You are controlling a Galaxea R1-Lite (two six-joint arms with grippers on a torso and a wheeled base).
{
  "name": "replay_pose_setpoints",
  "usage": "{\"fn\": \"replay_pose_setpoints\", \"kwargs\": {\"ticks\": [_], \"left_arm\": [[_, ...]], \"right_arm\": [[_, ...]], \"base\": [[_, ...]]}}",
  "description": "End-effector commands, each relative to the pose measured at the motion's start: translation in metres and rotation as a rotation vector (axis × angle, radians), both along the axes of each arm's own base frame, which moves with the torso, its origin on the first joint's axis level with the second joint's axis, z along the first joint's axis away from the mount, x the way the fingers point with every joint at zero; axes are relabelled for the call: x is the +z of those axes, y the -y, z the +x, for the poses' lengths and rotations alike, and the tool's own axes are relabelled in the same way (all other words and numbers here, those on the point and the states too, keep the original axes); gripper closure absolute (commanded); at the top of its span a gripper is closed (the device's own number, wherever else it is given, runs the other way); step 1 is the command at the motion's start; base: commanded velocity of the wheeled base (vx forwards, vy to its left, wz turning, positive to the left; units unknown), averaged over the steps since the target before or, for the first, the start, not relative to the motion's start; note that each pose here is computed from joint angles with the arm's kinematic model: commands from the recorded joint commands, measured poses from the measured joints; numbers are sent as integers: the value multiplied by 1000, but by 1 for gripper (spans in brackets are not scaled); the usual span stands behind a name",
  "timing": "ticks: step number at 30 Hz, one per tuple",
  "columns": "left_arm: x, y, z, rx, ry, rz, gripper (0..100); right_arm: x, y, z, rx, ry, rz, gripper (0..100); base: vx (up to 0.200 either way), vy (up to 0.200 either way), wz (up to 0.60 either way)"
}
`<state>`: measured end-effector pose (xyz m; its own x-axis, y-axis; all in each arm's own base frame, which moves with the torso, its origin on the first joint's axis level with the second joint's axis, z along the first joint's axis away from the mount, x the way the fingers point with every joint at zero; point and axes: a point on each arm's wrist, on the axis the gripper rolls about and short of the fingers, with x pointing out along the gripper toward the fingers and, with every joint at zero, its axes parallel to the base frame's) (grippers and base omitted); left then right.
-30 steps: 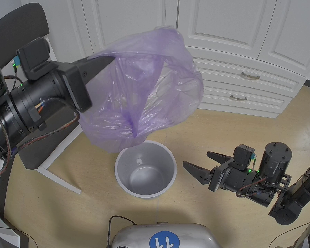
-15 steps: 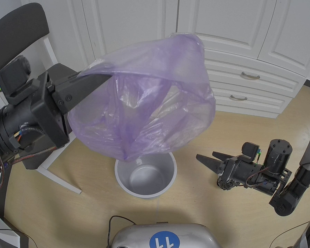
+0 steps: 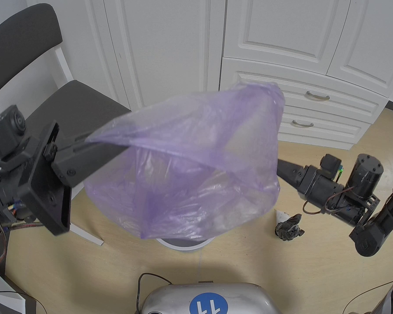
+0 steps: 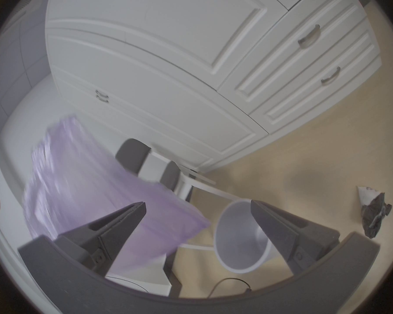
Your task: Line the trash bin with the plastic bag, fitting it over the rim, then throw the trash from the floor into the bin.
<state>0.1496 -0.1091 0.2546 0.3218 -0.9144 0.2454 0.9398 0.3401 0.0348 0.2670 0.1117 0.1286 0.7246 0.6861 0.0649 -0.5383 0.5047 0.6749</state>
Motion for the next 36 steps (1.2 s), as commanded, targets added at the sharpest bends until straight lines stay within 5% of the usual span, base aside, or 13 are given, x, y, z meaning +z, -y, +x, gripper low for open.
{"fn": "replay_pose_setpoints", "kwargs": {"ticks": [1,10,18,36], "left_arm": [[-15,-5,-5,-28,-19,25,100],[-16,-5,-7,-64,-12,32,100],[-17,-6,-8,-65,-14,34,100],[-18,-4,-7,-71,-21,36,100]], "right_arm": [[39,18,-14,7,99,82,0],[53,18,-37,64,127,150,0],[56,-2,-73,222,131,153,0],[82,8,-110,272,242,209,0]], "base": [[0,0,0],[0,0,0],[0,0,0],[0,0,0]]}}
